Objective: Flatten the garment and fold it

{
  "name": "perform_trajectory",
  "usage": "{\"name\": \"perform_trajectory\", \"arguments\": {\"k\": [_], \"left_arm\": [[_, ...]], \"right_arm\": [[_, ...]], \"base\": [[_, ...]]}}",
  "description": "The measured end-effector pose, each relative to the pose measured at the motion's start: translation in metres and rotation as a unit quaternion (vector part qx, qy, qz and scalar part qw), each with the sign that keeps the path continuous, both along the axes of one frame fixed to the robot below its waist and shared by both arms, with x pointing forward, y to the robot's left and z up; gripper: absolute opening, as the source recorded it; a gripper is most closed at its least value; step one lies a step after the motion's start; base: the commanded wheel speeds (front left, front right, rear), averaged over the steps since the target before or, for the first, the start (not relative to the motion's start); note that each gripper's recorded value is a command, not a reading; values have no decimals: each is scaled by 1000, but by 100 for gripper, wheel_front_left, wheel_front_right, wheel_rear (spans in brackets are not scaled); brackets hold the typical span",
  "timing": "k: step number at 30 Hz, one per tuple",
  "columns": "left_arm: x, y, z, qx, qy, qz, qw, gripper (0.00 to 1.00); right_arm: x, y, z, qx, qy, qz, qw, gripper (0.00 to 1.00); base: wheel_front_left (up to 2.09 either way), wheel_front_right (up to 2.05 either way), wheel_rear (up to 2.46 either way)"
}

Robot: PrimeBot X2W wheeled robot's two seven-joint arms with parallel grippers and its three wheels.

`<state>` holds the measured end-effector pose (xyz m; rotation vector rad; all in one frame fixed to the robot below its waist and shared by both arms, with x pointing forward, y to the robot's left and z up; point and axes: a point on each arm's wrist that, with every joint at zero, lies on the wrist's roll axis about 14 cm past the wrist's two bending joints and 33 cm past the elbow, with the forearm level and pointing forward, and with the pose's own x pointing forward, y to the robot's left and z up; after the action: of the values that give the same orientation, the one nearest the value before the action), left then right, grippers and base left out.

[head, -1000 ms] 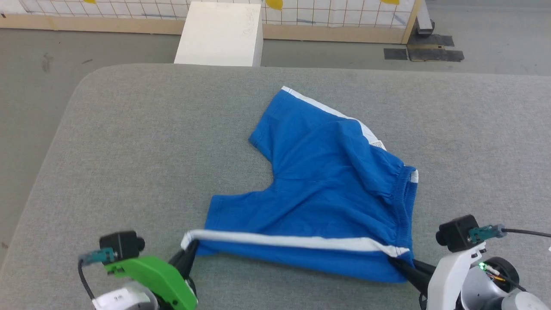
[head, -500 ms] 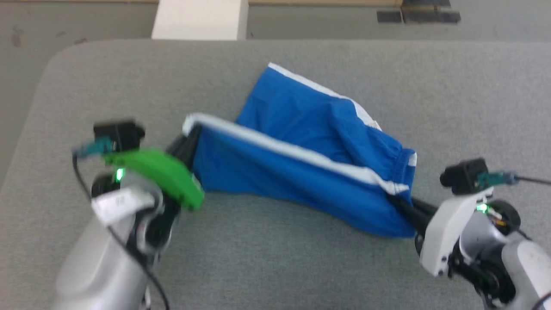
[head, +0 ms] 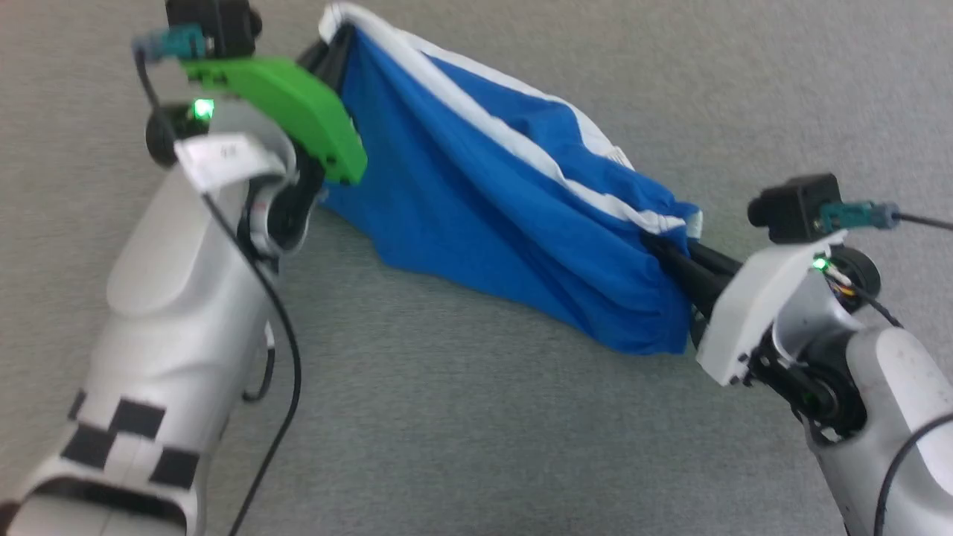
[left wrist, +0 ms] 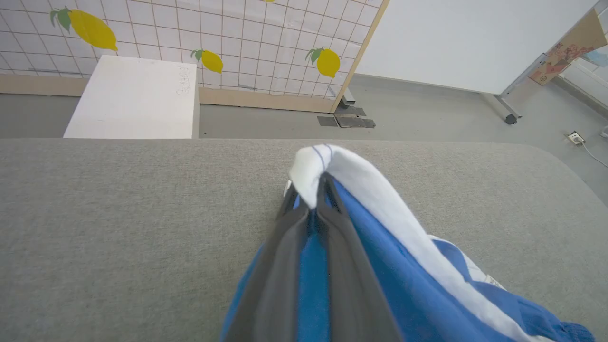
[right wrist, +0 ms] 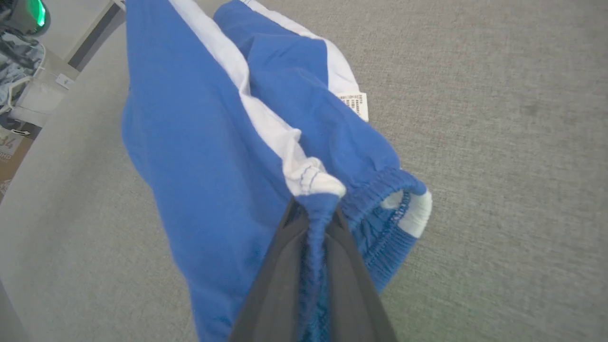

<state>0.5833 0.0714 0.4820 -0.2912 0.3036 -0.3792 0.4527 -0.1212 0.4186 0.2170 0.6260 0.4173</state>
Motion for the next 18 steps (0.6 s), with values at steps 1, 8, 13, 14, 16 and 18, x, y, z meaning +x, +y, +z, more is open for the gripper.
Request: {"name": "perform_trajectory", "arguments": {"k": [1,8,13,14,16,18], "left_arm": [[6,-5,-4,2,3,-5,1000,0],[37,-35,-27,16,19,-37,999,0],[46,-49,-57,44,50,-51,996,0],[46,-49,-63,48,58,-51,996,0],[45,-48,-82,59,85,-48,993,0],[43,-46,-95,66,103,-43,992,0]], "right_arm": [[2,-1,-2,0,3,-3,1000,0],[13,-19,-15,-4,7,-38,999,0],[15,-33,-26,-10,20,-61,998,0],[15,-35,-28,-11,21,-66,998,0],[15,-40,-30,-14,22,-74,997,0],[15,-42,-32,-14,23,-78,997,0]], "base": [[0,0,0],[0,0,0],[0,0,0],[0,0,0],[0,0,0],[0,0,0]]}}
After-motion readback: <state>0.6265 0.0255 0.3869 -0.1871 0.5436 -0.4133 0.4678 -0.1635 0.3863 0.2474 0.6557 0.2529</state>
